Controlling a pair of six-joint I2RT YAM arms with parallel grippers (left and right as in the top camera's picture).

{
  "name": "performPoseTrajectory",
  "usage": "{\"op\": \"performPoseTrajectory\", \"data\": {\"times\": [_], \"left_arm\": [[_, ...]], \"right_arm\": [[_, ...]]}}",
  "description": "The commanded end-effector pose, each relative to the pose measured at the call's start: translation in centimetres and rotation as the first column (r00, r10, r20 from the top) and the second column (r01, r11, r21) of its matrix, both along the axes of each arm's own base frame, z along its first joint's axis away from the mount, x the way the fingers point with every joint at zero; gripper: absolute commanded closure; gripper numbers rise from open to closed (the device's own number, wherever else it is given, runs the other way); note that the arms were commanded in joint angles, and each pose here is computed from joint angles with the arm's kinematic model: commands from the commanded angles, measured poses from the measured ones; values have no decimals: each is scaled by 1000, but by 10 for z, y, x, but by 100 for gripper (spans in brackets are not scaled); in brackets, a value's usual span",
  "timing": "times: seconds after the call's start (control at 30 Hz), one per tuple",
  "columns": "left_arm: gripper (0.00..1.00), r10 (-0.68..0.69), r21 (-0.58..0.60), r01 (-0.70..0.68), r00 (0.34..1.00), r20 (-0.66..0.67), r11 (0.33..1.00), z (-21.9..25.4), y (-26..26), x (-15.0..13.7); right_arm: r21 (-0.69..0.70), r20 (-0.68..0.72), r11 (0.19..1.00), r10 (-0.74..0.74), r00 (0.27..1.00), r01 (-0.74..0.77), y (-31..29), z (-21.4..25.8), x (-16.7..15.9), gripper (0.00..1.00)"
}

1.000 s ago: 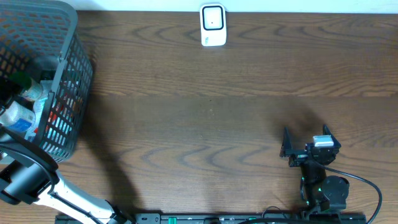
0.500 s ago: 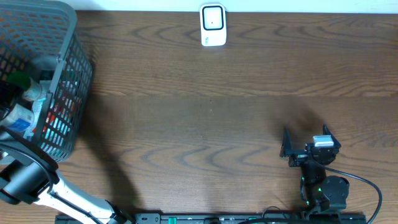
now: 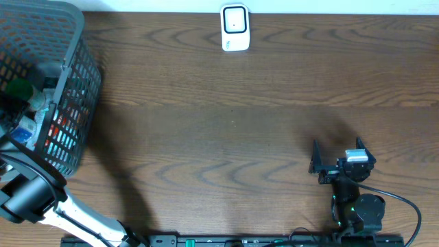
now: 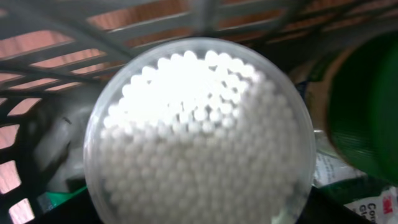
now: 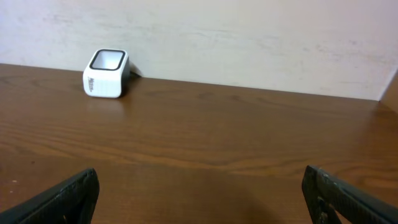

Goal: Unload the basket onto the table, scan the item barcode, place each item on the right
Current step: 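Lower the left gripper into the basket onto the white round jar, then close the left gripper around the white jar's body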

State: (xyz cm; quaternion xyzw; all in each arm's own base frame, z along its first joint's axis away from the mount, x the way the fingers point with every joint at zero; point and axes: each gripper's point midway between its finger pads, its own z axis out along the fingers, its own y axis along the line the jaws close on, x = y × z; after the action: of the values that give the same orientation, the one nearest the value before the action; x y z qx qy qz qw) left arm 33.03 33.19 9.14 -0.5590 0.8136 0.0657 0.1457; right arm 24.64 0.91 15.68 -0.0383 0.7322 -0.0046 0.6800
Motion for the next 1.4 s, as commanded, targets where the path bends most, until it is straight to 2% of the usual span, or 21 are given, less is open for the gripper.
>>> {"op": "performPoseTrajectory", "data": {"times": [0.0,0.13,0.4,0.47,0.57,0.8,1.07,1.37], "left_arm": [[24,-20,50,19,1000,19,999,18,-6,9],[24,-50,99,47,998,24,994,36,-17,18],[23,-117,75,117,993,-4,990,33,-47,30],[14,-122,81,121,993,4,989,34,-47,34],[5,-122,93,120,992,17,988,37,-45,36],[4,-159,152,153,987,30,976,44,-35,44],[4,-90,239,100,994,-54,966,49,-17,27],[4,-14,213,30,997,-77,977,43,-2,1]], "right_arm": [[11,2,1000,-2,1000,2,0,0,0,1],[11,2,1000,-2,1000,2,0,0,0,1],[11,2,1000,-2,1000,2,0,0,0,1],[11,2,1000,-2,1000,2,0,0,0,1],[11,2,1000,-2,1000,2,0,0,0,1],[11,2,1000,-2,1000,2,0,0,0,1],[11,2,1000,-2,1000,2,0,0,0,1],[11,2,1000,-2,1000,2,0,0,0,1]]}}
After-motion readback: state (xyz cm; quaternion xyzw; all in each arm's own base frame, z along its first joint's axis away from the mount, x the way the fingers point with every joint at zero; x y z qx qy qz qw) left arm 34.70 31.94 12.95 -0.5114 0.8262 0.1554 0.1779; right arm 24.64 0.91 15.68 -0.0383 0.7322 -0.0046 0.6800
